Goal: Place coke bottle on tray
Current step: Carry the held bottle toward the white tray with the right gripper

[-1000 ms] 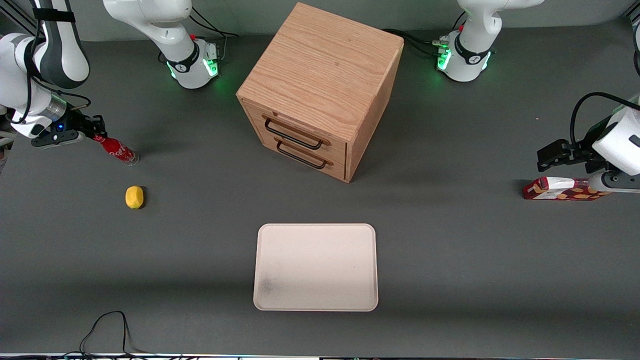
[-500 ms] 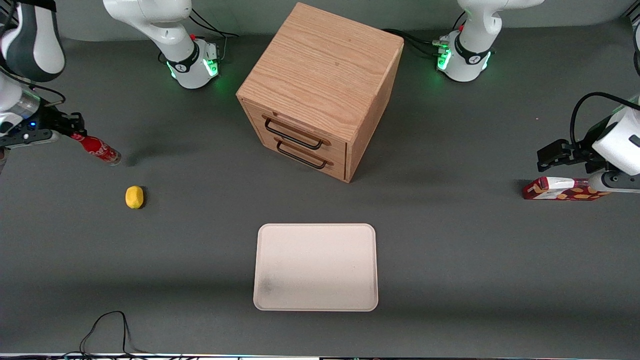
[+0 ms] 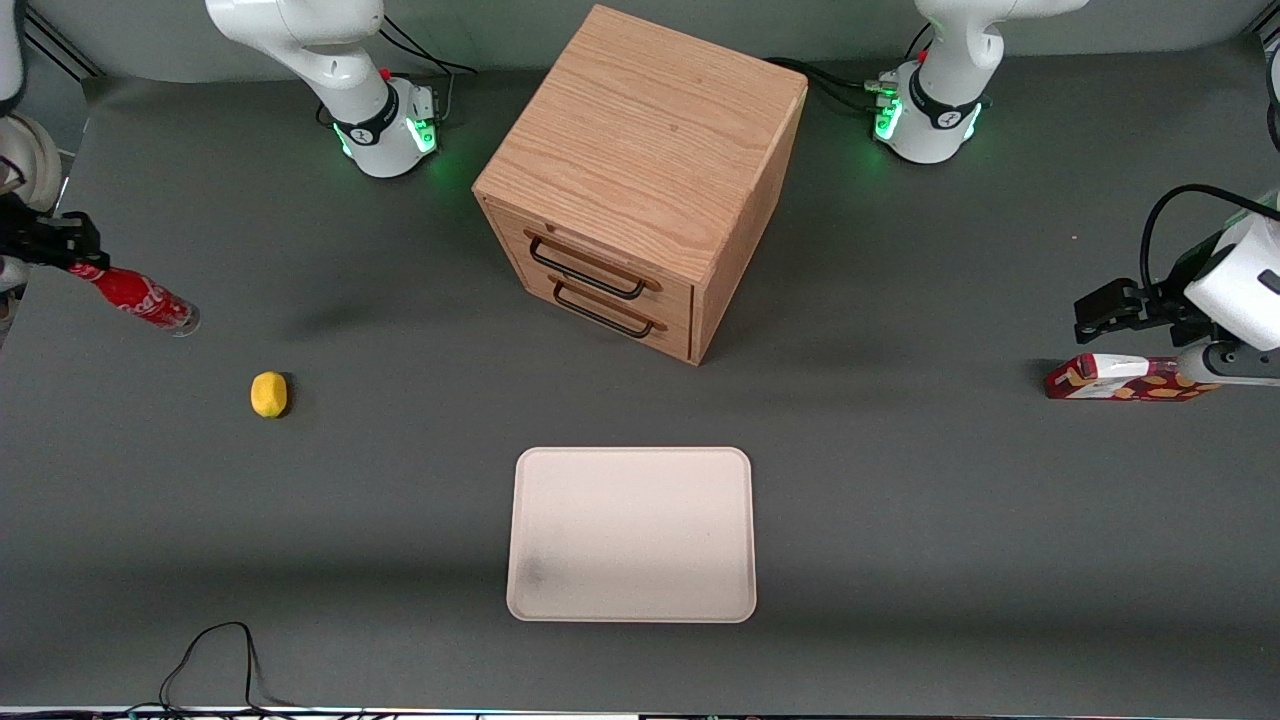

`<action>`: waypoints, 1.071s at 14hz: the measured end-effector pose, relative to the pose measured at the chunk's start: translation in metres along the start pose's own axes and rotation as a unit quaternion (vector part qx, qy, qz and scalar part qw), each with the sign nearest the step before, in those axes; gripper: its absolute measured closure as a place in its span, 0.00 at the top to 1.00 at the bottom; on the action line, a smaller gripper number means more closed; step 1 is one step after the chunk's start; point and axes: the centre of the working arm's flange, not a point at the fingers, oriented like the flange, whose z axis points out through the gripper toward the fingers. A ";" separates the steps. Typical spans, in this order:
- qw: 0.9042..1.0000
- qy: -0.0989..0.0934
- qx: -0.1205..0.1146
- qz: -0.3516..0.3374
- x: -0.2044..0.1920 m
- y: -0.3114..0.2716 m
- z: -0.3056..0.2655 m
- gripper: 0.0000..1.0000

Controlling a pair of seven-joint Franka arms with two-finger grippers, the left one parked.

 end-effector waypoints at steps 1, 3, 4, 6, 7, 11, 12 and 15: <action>1.000 0.002 0.005 0.002 0.012 0.001 -0.012 0.31; 1.000 0.002 0.014 0.005 0.040 -0.002 -0.032 0.31; 1.000 0.000 0.015 0.008 0.056 -0.008 -0.039 0.31; 1.000 -0.004 0.013 0.013 0.094 -0.039 -0.047 0.31; 1.000 -0.005 0.015 0.017 0.115 -0.061 -0.047 0.31; 0.999 0.001 0.026 0.037 0.207 -0.150 -0.018 0.31; 0.999 0.000 0.033 0.038 0.226 -0.167 -0.004 0.31; 0.997 0.035 0.053 0.033 0.273 -0.209 0.028 0.31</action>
